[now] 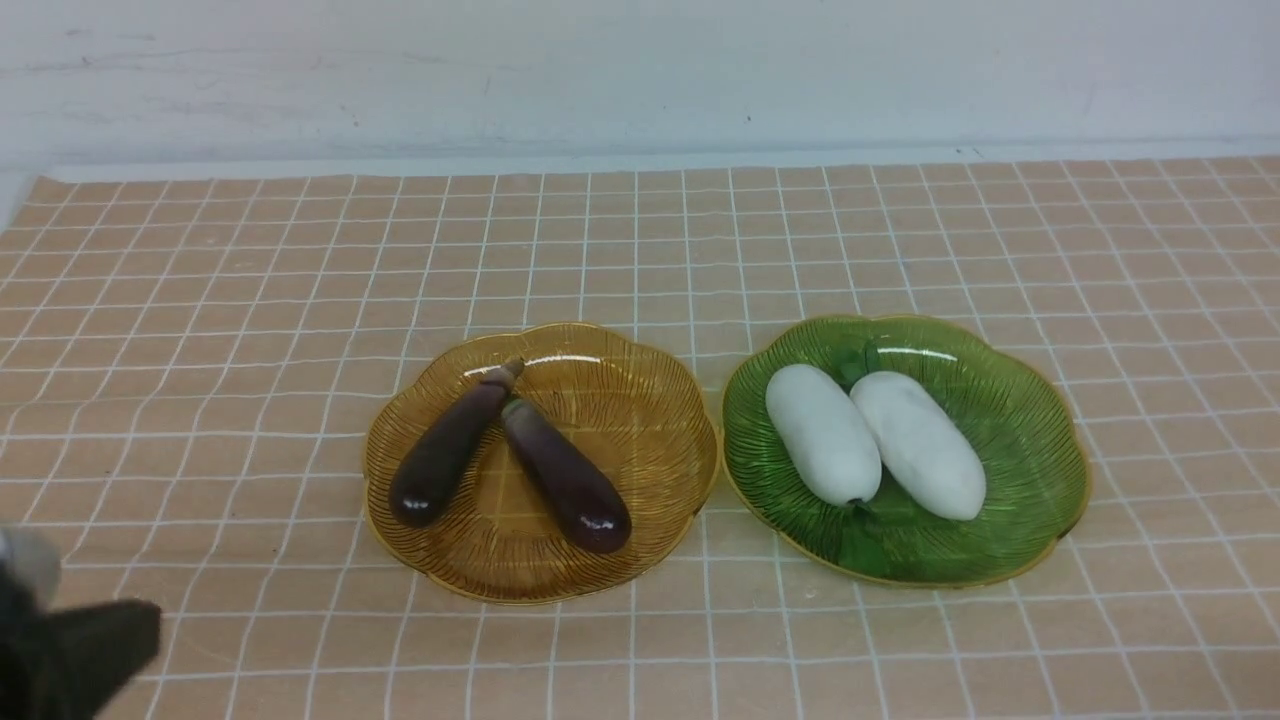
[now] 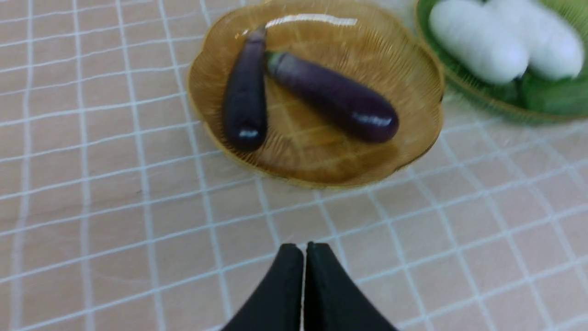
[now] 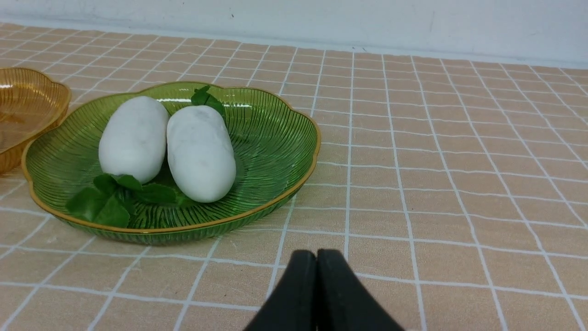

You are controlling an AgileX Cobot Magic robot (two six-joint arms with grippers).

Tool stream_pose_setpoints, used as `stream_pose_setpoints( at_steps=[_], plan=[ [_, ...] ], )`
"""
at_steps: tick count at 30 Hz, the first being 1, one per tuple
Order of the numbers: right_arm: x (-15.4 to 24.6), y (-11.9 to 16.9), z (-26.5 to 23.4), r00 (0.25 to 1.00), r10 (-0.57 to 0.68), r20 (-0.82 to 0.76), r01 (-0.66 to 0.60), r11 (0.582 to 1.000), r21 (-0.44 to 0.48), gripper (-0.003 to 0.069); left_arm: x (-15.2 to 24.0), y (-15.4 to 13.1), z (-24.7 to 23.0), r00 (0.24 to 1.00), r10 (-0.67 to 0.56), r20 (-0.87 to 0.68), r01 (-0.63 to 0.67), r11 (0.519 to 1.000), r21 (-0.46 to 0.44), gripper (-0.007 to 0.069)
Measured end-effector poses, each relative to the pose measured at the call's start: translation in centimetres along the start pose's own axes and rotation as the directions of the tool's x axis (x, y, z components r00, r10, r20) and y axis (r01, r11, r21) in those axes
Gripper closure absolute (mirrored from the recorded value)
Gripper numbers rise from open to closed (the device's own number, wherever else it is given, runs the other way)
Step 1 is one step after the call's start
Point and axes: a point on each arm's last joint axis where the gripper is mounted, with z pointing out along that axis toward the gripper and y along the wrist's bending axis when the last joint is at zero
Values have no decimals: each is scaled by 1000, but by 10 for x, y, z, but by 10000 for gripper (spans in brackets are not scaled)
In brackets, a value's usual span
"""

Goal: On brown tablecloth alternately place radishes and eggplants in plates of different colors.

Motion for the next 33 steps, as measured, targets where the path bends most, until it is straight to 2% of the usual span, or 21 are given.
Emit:
stream_pose_setpoints(
  at_steps=[4,5,7,12,19,27,31,33],
  plan=[
    [0,0,0,1000,0,0,0,1000,0,674,28,2,8,983,-99,154,94,995,38,629],
    [0,0,0,1000,0,0,0,1000,0,674,30,2,8,983,-105,152,99,994,42,629],
    [0,0,0,1000,0,0,0,1000,0,674,48,4,16,958,-182,222,171,983,67,629],
    [0,0,0,1000,0,0,0,1000,0,674,70,8,27,956,-220,196,210,975,68,629],
    [0,0,0,1000,0,0,0,1000,0,674,84,14,36,978,-100,181,102,995,2,629],
    [0,0,0,1000,19,0,-19,1000,0,674,83,13,35,981,34,192,-33,999,-10,629],
    [0,0,0,1000,21,0,-21,1000,0,674,84,15,32,969,117,216,-106,993,-59,629],
    [0,0,0,1000,21,0,-21,1000,0,674,86,20,28,959,152,238,-121,983,-140,629]
  ],
)
